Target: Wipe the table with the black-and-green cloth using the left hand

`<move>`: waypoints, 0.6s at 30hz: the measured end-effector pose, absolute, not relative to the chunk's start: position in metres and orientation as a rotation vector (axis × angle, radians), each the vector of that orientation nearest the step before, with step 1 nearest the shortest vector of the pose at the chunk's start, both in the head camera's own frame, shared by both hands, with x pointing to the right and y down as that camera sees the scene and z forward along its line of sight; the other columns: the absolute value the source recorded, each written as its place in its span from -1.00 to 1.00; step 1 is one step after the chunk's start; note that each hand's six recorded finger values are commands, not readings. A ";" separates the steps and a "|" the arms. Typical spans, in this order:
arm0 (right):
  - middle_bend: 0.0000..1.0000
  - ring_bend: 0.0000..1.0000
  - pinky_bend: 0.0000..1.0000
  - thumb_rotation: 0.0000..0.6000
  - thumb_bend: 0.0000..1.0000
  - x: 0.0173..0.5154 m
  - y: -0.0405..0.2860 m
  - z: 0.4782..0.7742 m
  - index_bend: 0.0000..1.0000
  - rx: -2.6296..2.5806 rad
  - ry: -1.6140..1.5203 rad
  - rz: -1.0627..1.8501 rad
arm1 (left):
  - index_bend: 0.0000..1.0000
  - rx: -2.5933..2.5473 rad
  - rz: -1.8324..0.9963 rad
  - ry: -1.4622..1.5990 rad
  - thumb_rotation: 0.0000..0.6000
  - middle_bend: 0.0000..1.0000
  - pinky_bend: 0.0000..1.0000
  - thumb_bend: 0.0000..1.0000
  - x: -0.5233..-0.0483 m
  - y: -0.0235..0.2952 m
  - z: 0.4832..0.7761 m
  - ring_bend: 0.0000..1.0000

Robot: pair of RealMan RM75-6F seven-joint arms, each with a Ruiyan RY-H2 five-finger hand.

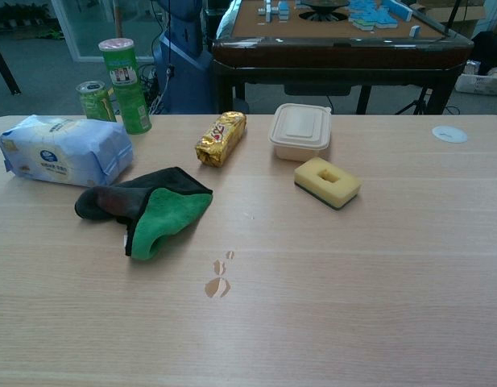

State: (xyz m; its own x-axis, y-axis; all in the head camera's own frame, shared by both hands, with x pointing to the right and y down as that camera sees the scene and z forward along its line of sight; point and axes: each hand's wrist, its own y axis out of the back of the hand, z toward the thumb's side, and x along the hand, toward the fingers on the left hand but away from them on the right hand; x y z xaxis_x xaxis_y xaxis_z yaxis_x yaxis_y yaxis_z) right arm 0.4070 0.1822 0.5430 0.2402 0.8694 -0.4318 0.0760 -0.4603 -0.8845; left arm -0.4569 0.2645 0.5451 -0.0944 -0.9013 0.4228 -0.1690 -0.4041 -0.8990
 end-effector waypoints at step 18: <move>-0.43 -0.58 -0.51 1.00 -0.52 0.411 0.173 0.527 -0.28 -1.677 -0.906 1.285 | -0.67 -1.664 -1.457 1.102 1.00 -1.00 -0.73 -0.60 -0.439 0.253 0.550 -0.89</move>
State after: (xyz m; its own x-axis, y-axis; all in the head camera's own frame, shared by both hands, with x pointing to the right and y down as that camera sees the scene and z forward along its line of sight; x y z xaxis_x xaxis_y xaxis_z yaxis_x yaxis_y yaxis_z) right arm 0.4108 0.1729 0.5267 0.2209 0.8962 -0.3847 0.0613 -0.4064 -0.9116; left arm -0.4387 0.2535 0.5496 0.0253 -0.9018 0.4315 -0.1693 -0.4293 -0.8872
